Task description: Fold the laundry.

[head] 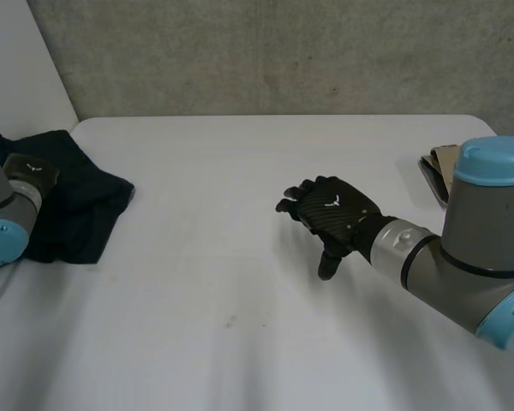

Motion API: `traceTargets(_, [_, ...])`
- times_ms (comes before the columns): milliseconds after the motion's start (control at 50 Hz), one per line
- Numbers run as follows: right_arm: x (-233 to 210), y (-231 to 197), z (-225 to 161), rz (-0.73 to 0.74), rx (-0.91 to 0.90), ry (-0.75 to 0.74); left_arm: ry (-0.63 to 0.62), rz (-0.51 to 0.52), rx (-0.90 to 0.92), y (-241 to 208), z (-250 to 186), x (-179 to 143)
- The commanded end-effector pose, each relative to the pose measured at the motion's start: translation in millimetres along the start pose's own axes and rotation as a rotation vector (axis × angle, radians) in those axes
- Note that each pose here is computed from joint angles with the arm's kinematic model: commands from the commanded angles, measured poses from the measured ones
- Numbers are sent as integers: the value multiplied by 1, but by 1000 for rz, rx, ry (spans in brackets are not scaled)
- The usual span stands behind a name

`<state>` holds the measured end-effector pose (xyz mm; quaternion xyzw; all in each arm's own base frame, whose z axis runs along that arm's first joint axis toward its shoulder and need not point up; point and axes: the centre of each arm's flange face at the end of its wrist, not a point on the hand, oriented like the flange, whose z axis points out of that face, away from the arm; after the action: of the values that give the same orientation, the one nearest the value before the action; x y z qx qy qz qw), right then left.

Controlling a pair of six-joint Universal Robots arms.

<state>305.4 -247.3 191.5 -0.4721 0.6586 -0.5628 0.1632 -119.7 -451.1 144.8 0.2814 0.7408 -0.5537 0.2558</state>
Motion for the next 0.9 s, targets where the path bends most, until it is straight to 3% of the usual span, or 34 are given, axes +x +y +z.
traceTargets(20, [9,6,-7,16,-23,34,-32,-61,120,-51,-25,12])
traceTargets(160, [25,0,-18,15,-7,92,68,-319,294,-118,-98,23])
traceTargets(220, [33,-2,-22,14,0,120,221,-411,371,-145,-146,50])
traceTargets(340, [66,-3,-32,35,-4,240,699,-411,438,-153,-257,137])
traceTargets(400, [78,-2,-34,43,-10,296,873,-393,449,-149,-297,166])
traceTargets(460, [81,-1,-35,43,-19,319,930,-391,438,-146,-313,175])
traceTargets(580, [82,-1,-35,42,-22,327,890,-423,447,-152,-309,161])
traceTargets(720, [77,-3,-34,40,-22,310,576,-516,445,-159,-255,83])
traceTargets(900, [49,-18,-30,4,11,233,399,-551,310,-130,-213,45])
